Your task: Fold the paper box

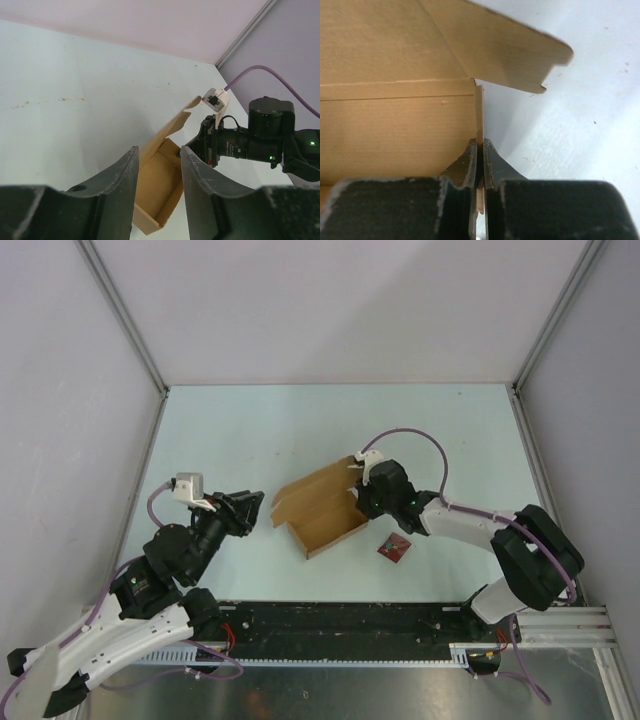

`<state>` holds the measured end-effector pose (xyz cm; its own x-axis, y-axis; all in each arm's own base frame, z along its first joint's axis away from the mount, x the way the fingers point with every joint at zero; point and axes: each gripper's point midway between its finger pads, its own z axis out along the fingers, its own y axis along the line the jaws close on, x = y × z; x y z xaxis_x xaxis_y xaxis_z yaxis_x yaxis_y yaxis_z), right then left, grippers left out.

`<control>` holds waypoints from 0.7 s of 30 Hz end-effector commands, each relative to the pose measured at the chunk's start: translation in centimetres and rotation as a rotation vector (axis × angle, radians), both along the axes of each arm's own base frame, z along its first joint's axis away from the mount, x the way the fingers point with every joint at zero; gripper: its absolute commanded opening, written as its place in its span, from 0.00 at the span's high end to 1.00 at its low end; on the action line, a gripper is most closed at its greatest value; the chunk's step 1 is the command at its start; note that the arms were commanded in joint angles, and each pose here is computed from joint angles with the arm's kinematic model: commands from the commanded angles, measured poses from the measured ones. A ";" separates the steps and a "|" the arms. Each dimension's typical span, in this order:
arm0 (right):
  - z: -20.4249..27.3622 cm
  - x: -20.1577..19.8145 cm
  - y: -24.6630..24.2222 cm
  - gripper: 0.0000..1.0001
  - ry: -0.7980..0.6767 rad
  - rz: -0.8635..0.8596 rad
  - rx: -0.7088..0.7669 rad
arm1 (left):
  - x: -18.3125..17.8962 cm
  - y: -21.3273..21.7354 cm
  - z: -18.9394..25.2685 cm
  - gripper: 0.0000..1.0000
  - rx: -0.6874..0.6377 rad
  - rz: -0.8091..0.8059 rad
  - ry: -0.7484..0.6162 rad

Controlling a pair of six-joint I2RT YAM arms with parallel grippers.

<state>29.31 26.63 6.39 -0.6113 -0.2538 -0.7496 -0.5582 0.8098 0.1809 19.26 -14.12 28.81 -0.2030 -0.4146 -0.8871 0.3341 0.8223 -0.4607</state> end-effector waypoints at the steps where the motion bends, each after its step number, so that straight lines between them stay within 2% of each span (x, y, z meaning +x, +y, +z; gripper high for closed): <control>1: 4.1 1.6 -1.1 1.00 -0.089 -0.261 0.032 | 0.1 0.5 0.6 0.56 0.002 0.023 -0.016; 4: 4.6 1.1 -2.5 1.00 -0.113 -0.415 0.005 | 0.2 0.5 0.5 0.55 0.001 0.028 -0.014; 8: 3.9 -0.2 -3.3 1.00 -0.042 -0.637 0.074 | 0.3 0.3 -0.1 0.55 0.004 0.028 0.001; 12: 2.5 -1.5 -4.8 1.00 -0.010 -0.789 0.060 | 0.3 0.1 -0.2 0.53 -0.004 0.023 0.011; 14: 1.7 -2.2 -5.3 0.98 -0.001 -0.812 0.023 | 0.3 0.1 -0.3 0.53 -0.005 0.024 0.010; 18: 0.9 -3.0 -5.3 0.83 0.013 -0.813 -0.007 | 0.4 0.2 -0.5 0.52 -0.003 0.032 0.014; 20: 1.0 -3.2 -5.0 0.73 0.009 -0.799 -0.007 | 0.4 0.1 -0.7 0.52 -0.002 0.030 0.018; 21: 1.2 -3.3 -4.9 0.62 0.004 -0.794 -0.003 | 0.4 0.1 -0.8 0.52 -0.002 0.030 0.020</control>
<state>25.43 21.66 6.08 -0.6689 0.2003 -0.7159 0.1304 0.9797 0.1523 19.50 -13.90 28.42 -0.2003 -0.4128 -0.8885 0.3140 0.8320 -0.4573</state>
